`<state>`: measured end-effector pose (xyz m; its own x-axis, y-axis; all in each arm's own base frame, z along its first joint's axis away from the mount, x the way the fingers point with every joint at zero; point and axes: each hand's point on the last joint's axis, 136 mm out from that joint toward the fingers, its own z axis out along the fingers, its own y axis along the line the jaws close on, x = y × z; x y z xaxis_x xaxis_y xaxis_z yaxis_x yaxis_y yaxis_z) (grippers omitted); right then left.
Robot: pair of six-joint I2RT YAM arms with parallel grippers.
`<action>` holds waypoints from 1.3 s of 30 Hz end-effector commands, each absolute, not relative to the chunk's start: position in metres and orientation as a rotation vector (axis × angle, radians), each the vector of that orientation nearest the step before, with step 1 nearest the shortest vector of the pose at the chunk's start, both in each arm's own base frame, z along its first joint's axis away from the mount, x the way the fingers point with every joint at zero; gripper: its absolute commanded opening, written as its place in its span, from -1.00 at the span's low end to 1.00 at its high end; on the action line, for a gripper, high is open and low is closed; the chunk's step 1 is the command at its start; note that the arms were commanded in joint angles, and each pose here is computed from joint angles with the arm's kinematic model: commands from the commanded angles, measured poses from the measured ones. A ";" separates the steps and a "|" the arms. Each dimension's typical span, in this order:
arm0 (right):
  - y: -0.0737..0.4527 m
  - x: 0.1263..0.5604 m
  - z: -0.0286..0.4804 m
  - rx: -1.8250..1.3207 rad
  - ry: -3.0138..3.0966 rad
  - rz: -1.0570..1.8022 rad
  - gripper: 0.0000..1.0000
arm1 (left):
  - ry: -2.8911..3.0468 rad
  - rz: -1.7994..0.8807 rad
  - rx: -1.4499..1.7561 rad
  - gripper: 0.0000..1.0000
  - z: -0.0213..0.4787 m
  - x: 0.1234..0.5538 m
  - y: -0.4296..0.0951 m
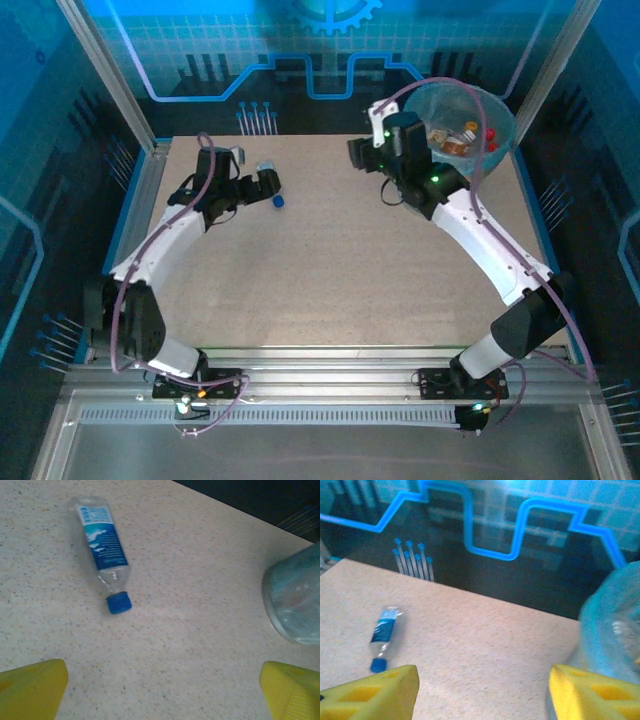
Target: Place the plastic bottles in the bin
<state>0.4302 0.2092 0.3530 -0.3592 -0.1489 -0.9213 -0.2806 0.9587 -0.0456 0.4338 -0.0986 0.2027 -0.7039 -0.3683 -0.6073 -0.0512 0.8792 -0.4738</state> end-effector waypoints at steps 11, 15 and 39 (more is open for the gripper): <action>0.259 0.402 0.285 -0.360 2.094 0.213 0.40 | 2.488 -0.303 -0.298 0.98 0.124 0.534 -0.078; 0.257 0.399 0.273 -0.376 2.127 0.197 0.40 | 2.541 -0.272 -0.293 0.98 0.101 0.551 -0.078; 0.225 0.370 0.278 -0.342 2.132 0.152 0.39 | 2.667 -0.322 -0.272 0.14 0.068 0.558 -0.091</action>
<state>0.3833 0.2374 0.2592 -0.5447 -0.2260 -0.8076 -0.3352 0.9414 -0.0373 0.5673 -0.0914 0.0449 -0.8792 -0.2437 -0.4093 -0.1520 0.9578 -0.2438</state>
